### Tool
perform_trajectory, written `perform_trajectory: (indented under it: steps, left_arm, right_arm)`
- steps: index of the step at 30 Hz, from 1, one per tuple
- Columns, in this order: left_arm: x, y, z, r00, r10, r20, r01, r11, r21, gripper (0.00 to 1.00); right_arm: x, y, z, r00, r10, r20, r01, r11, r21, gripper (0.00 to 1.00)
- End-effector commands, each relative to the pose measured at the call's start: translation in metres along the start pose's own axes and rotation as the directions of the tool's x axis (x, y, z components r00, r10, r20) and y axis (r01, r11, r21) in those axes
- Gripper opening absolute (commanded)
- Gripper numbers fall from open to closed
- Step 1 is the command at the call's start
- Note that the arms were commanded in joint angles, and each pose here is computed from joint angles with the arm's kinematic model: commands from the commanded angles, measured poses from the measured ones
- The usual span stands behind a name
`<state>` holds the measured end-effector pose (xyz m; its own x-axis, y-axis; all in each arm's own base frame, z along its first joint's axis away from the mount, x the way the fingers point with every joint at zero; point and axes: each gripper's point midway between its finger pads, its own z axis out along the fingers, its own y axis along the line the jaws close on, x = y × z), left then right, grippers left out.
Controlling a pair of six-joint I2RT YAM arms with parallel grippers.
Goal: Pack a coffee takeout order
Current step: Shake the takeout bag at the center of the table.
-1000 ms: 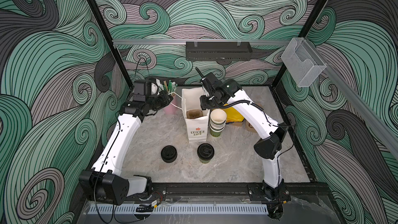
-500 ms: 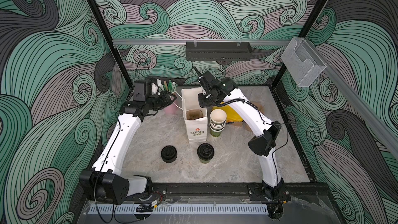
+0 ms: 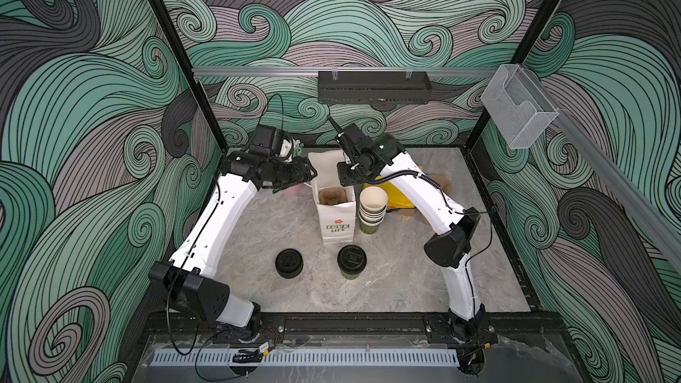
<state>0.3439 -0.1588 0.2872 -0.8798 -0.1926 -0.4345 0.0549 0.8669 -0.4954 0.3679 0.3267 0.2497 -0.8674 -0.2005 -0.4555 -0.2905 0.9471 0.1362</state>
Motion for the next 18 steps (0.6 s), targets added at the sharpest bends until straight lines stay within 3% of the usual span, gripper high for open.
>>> perform_trajectory:
  steps: [1, 14, 18]
  left_arm:
    - [0.014, 0.010, 0.008, 0.997, -0.019, -0.069, 0.014, 0.998, -0.066, 0.68]
    - [-0.007, 0.000, 0.032, 0.999, -0.028, -0.017, 0.028, 1.000, 0.005, 0.22]
    - [-0.006, 0.004, 0.037, 0.999, -0.037, -0.023, 0.037, 0.999, -0.002, 0.14]
  right_arm:
    - [0.004, -0.001, -0.005, 1.000, 0.015, -0.008, -0.014, 1.000, 0.011, 0.12]
    - [0.005, -0.001, -0.007, 0.999, 0.052, -0.005, -0.052, 0.999, 0.014, 0.04]
    - [0.007, 0.000, -0.004, 0.998, 0.056, -0.013, -0.056, 0.998, 0.008, 0.01]
